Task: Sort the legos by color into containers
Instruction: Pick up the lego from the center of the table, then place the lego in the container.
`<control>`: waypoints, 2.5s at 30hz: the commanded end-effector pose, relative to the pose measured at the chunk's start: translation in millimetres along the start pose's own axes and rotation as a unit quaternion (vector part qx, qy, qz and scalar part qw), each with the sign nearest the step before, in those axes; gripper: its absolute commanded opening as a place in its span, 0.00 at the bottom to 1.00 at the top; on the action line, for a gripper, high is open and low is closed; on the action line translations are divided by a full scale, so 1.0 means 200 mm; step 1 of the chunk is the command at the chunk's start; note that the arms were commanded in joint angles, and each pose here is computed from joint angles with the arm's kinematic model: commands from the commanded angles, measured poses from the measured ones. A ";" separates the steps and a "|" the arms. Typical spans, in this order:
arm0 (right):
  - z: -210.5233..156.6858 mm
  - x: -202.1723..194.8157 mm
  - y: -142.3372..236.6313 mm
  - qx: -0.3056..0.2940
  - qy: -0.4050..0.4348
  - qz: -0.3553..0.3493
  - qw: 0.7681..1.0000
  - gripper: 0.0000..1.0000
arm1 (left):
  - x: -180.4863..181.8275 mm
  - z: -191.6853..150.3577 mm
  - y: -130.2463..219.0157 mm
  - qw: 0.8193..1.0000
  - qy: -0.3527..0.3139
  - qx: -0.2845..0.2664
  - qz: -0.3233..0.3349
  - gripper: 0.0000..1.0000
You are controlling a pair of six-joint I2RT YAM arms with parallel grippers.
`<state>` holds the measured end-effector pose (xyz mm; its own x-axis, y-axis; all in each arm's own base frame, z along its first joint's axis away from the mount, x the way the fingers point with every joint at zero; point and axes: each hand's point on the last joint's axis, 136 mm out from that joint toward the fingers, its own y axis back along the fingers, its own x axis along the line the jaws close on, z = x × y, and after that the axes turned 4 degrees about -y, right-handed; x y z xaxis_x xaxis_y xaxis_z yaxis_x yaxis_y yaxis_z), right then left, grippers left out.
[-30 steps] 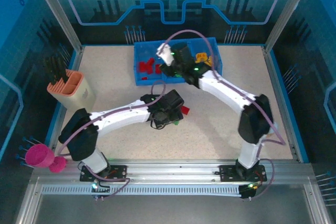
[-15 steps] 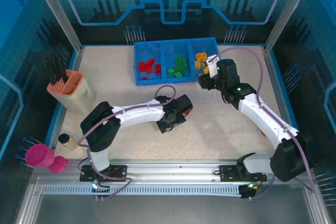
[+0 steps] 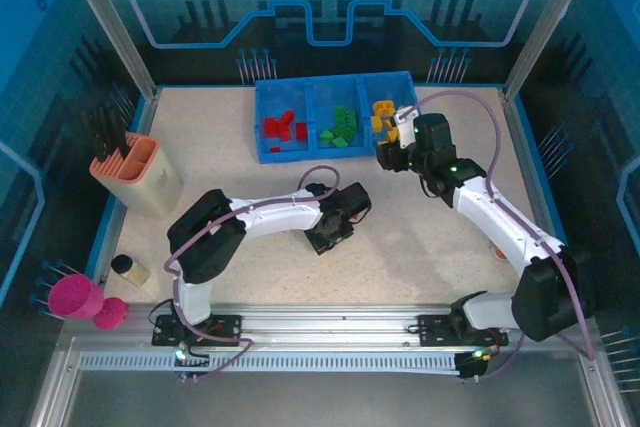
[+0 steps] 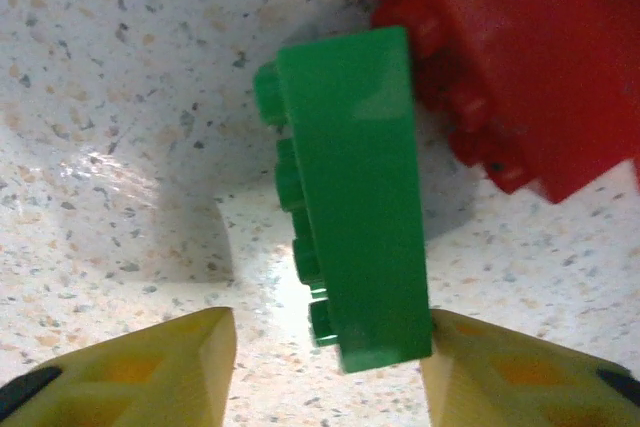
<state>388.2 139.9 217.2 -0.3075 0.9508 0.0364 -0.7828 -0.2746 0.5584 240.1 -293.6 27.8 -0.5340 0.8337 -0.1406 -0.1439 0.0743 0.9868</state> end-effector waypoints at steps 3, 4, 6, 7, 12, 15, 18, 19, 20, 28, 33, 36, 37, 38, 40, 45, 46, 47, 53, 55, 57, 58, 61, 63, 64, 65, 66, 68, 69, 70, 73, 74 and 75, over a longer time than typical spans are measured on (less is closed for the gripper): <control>0.00 -0.04 -0.04 -0.003 -0.014 0.000 1.000 0.67 | 0.13 -0.04 -0.08 0.998 0.017 0.037 0.046 0.44; 0.00 -0.04 -0.04 -0.003 -0.013 -0.002 1.000 0.67 | 0.14 -0.04 -0.08 0.998 0.014 0.042 0.050 0.43; 0.00 -0.05 -0.04 -0.003 -0.010 -0.006 1.000 0.67 | 0.17 -0.04 -0.09 0.997 0.011 0.049 0.062 0.39; 0.00 -0.06 -0.03 -0.003 -0.010 -0.010 1.000 0.68 | 0.18 -0.04 -0.09 0.996 0.007 0.053 0.066 0.35; 0.00 -0.08 -0.03 -0.002 -0.011 -0.013 1.000 0.69 | 0.23 -0.03 -0.09 0.994 -0.024 0.077 0.075 0.17; 0.00 -0.07 -0.03 0.003 -0.010 -0.011 1.000 0.69 | 0.27 -0.01 -0.05 0.992 -0.049 0.079 0.086 0.15; -0.01 -0.07 -0.04 0.010 -0.011 -0.010 1.000 0.69 | 0.28 0.02 0.01 0.991 -0.076 0.072 0.081 0.14; -0.02 -0.07 -0.05 0.013 -0.011 -0.009 1.000 0.69 | 0.28 0.03 0.05 0.991 -0.086 0.071 0.079 0.13; -0.03 -0.07 -0.06 0.017 -0.011 -0.008 1.000 0.69 | 0.28 0.05 0.08 0.990 -0.097 0.068 0.077 0.13; -0.11 -0.02 -0.13 0.054 -0.008 0.002 0.998 0.69 | 0.12 0.25 0.43 0.976 -0.215 -0.003 0.040 0.11; -0.20 0.02 -0.16 0.083 -0.003 0.009 0.997 0.69 | -0.02 0.48 0.58 0.958 -0.277 -0.068 0.028 0.11; -0.27 0.05 -0.15 0.097 -0.009 0.018 0.995 0.69 | -0.15 0.63 0.64 0.946 -0.302 -0.113 0.018 0.10; -0.30 0.07 -0.15 0.104 -0.009 0.020 0.994 0.69 | -0.20 0.69 0.66 0.944 -0.306 -0.124 0.008 0.10; -0.34 0.07 -0.16 0.111 -0.009 0.021 0.994 0.69 | -0.25 0.73 0.67 0.942 -0.309 -0.134 0.001 0.10; -0.40 0.10 -0.16 0.128 -0.012 0.025 0.991 0.69 | -0.36 0.84 0.70 0.937 -0.313 -0.155 -0.013 0.10; -0.50 0.20 -0.15 0.151 -0.010 0.040 0.988 0.70 | -0.58 1.08 0.68 0.929 -0.313 -0.194 -0.034 0.10; -0.51 0.22 -0.15 0.154 -0.009 0.045 0.987 0.70 | -0.61 1.12 0.66 0.932 -0.303 -0.196 -0.039 0.10; -0.52 0.24 -0.14 0.157 -0.009 0.049 0.986 0.70 | -0.63 1.17 0.62 0.936 -0.289 -0.195 -0.044 0.10; -0.57 0.35 -0.09 0.170 0.006 0.069 0.983 0.71 | -0.75 1.35 0.48 0.938 -0.258 -0.220 -0.070 0.10; -0.59 0.35 -0.09 0.174 0.008 0.070 0.982 0.71 | -0.80 1.39 0.44 0.936 -0.254 -0.228 -0.084 0.10; -0.60 0.35 -0.08 0.179 0.008 0.069 0.981 0.71 | -0.82 1.42 0.40 0.936 -0.247 -0.234 -0.091 0.10; -0.61 0.36 -0.08 0.182 0.008 0.069 0.981 0.71 | -0.83 1.44 0.38 0.936 -0.241 -0.237 -0.094 0.10; -0.63 0.36 -0.08 0.184 0.009 0.068 0.980 0.71 | -0.89 1.49 0.34 0.939 -0.219 -0.236 -0.122 0.10; -0.63 0.37 -0.08 0.186 0.013 0.067 0.980 0.71 | -0.93 1.50 0.31 0.937 -0.215 -0.237 -0.139 0.12; -0.63 0.37 -0.08 0.185 0.014 0.065 0.981 0.71 | -0.94 1.50 0.30 0.937 -0.213 -0.237 -0.143 0.12; -0.63 0.37 -0.08 0.186 0.015 0.064 0.980 0.71 | -0.95 1.50 0.27 0.938 -0.210 -0.235 -0.145 0.13; -0.63 0.37 -0.08 0.185 0.016 0.062 0.981 0.71 | -0.95 1.50 0.25 0.939 -0.209 -0.231 -0.148 0.14; -0.62 0.36 -0.07 0.183 0.017 0.059 0.981 0.71 | -0.96 1.49 0.21 0.941 -0.206 -0.224 -0.151 0.15; -0.62 0.36 -0.07 0.181 0.018 0.058 0.982 0.71 | -0.96 1.49 0.20 0.942 -0.205 -0.220 -0.152 0.16; -0.62 0.36 -0.06 0.181 0.019 0.056 0.982 0.71 | -0.96 1.49 0.19 0.942 -0.205 -0.218 -0.153 0.17; -0.63 0.34 -0.06 0.182 0.024 0.049 0.982 0.72 | -0.97 1.49 0.17 0.942 -0.202 -0.216 -0.157 0.17; -0.63 0.34 -0.06 0.183 0.025 0.048 0.982 0.72 | -0.97 1.49 0.17 0.942 -0.201 -0.216 -0.159 0.18; -0.63 0.33 -0.06 0.183 0.027 0.046 0.982 0.72 | -0.98 1.49 0.16 0.942 -0.201 -0.214 -0.161 0.18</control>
<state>314.0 193.3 108.3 -0.4078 0.9090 0.0866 -0.5032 -0.3028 0.8094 577.9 -287.0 98.5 -0.0634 0.9683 -0.2418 -0.5857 0.1601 0.7946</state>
